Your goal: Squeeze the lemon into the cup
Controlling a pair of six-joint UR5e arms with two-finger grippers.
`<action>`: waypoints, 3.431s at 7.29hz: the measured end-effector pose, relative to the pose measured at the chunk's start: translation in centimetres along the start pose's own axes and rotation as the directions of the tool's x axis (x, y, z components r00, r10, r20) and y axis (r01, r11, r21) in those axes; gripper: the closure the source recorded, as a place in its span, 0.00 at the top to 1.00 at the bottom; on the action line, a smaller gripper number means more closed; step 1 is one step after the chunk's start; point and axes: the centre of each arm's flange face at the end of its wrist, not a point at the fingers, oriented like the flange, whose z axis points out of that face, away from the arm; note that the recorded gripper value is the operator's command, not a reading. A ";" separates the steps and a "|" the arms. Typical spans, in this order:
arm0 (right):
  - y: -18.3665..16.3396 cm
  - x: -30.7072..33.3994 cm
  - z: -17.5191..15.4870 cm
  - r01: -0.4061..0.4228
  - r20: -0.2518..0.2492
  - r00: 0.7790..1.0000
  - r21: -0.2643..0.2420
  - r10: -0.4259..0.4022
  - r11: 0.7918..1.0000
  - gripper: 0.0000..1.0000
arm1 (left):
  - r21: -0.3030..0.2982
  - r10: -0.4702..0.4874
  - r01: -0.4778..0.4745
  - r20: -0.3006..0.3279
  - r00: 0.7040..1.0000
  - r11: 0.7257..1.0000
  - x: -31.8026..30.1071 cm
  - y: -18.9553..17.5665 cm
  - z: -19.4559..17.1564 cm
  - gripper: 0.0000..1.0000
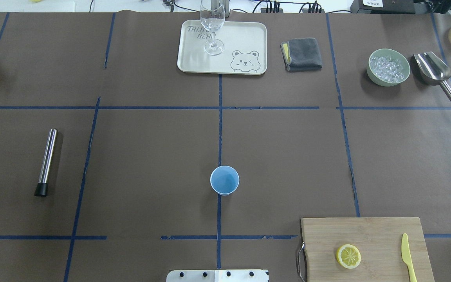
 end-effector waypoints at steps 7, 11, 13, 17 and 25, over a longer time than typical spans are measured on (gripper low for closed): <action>-4.2 -13.4 -1.4 0.170 0.045 0.984 0.023 -0.171 0.985 1.00 | 0.011 0.009 -0.009 -0.001 1.000 1.000 0.5 -0.2 -0.4 1.00; -2.5 -28.6 2.5 -0.040 0.042 0.998 0.034 0.039 0.999 1.00 | 0.028 0.022 -0.022 0.000 1.000 0.999 1.2 -0.9 -1.2 1.00; 0.3 -34.9 3.6 -0.145 0.105 0.984 0.013 0.143 0.989 1.00 | 0.036 0.032 -0.032 0.000 0.999 0.999 1.6 -1.2 -1.6 1.00; 10.7 -45.1 7.0 -0.208 0.048 0.977 0.012 0.207 0.978 1.00 | 0.050 0.041 -0.041 0.001 0.999 0.998 2.2 -1.3 -2.3 1.00; 26.4 -51.7 17.2 -0.164 0.015 0.986 0.048 0.164 0.985 1.00 | 0.076 0.064 -0.064 0.001 0.998 0.995 2.3 -1.5 -2.5 1.00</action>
